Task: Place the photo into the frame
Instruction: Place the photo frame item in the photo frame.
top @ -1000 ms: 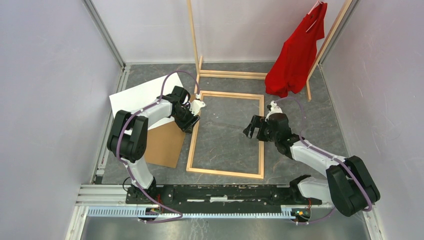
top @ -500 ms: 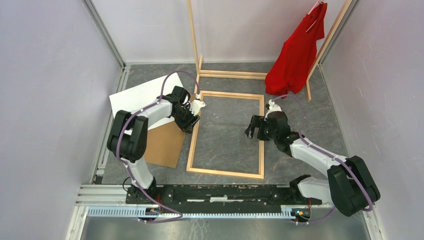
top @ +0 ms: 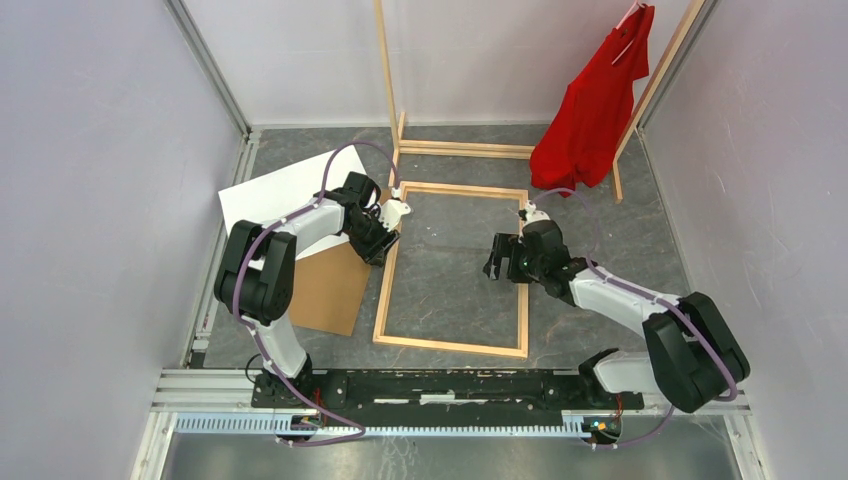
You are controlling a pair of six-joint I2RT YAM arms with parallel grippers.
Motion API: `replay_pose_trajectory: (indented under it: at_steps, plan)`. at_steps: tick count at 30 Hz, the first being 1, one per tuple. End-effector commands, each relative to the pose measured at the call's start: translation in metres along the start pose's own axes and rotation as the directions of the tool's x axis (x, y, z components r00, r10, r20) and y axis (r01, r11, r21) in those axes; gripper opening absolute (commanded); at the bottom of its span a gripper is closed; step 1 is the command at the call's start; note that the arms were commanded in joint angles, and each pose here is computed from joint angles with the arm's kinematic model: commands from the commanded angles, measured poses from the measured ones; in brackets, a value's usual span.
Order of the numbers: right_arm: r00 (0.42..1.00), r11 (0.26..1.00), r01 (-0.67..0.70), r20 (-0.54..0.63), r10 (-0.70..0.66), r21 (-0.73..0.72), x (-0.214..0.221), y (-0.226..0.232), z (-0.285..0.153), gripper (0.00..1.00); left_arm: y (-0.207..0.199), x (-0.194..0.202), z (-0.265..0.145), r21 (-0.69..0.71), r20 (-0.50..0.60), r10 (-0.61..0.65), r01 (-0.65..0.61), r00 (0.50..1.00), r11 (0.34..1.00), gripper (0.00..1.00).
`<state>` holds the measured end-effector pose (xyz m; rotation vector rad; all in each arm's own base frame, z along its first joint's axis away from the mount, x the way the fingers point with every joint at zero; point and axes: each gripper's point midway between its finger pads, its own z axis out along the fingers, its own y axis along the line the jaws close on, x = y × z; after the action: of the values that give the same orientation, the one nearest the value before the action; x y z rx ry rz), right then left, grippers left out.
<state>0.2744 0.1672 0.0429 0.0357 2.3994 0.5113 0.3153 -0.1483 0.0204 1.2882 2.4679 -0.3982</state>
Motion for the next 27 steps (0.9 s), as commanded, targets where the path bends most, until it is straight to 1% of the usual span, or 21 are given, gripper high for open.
replay_pose_trajectory:
  at_steps: [1, 8, 13, 15, 19, 21, 23, 25, 27]
  plan:
    - [0.998, 0.995, 0.047, -0.034, -0.044, 0.094, 0.000, -0.008, 0.001, 0.93, -0.017, 0.010, 0.009, 0.076, -0.025, 0.017, -0.015, 1.000, 0.997, 0.56]
    - [0.995, 0.985, 0.088, -0.066, -0.079, 0.149, 0.006, -0.008, 0.005, 0.94, -0.016, 0.010, 0.009, 0.071, -0.025, 0.017, -0.015, 1.000, 0.997, 0.56]
    - [0.993, 0.987, 0.085, -0.087, -0.074, 0.139, 0.012, -0.008, 0.008, 0.94, -0.016, 0.010, 0.008, 0.069, -0.027, 0.019, -0.017, 0.999, 0.997, 0.55]
    - [0.994, 0.988, 0.101, -0.062, -0.094, 0.119, 0.003, 0.000, 0.006, 0.93, -0.015, 0.011, 0.008, 0.067, -0.029, 0.018, -0.016, 0.999, 0.998, 0.55]
    - [0.987, 0.983, 0.152, 0.037, -0.157, 0.105, -0.037, 0.019, -0.012, 0.91, -0.014, 0.011, 0.006, 0.060, -0.029, 0.019, -0.017, 0.999, 0.998, 0.55]
    - [0.981, 0.979, 0.169, 0.073, -0.178, 0.116, -0.055, 0.024, -0.023, 0.88, -0.012, 0.010, 0.005, 0.058, -0.026, 0.014, -0.012, 1.000, 0.998, 0.55]
    - [0.977, 0.974, 0.183, 0.082, -0.195, 0.130, -0.064, 0.026, -0.032, 0.81, -0.010, 0.008, 0.003, 0.062, -0.019, 0.005, -0.004, 1.000, 0.998, 0.55]
    - [0.978, 0.972, 0.194, 0.057, -0.203, 0.136, -0.060, 0.025, -0.037, 0.73, -0.005, 0.008, 0.000, 0.058, -0.012, -0.006, 0.007, 1.000, 0.998, 0.55]
    - [0.976, 0.967, 0.215, 0.016, -0.219, 0.134, -0.047, 0.023, -0.040, 0.64, -0.003, 0.008, -0.002, 0.055, -0.009, -0.008, 0.008, 1.000, 0.998, 0.55]
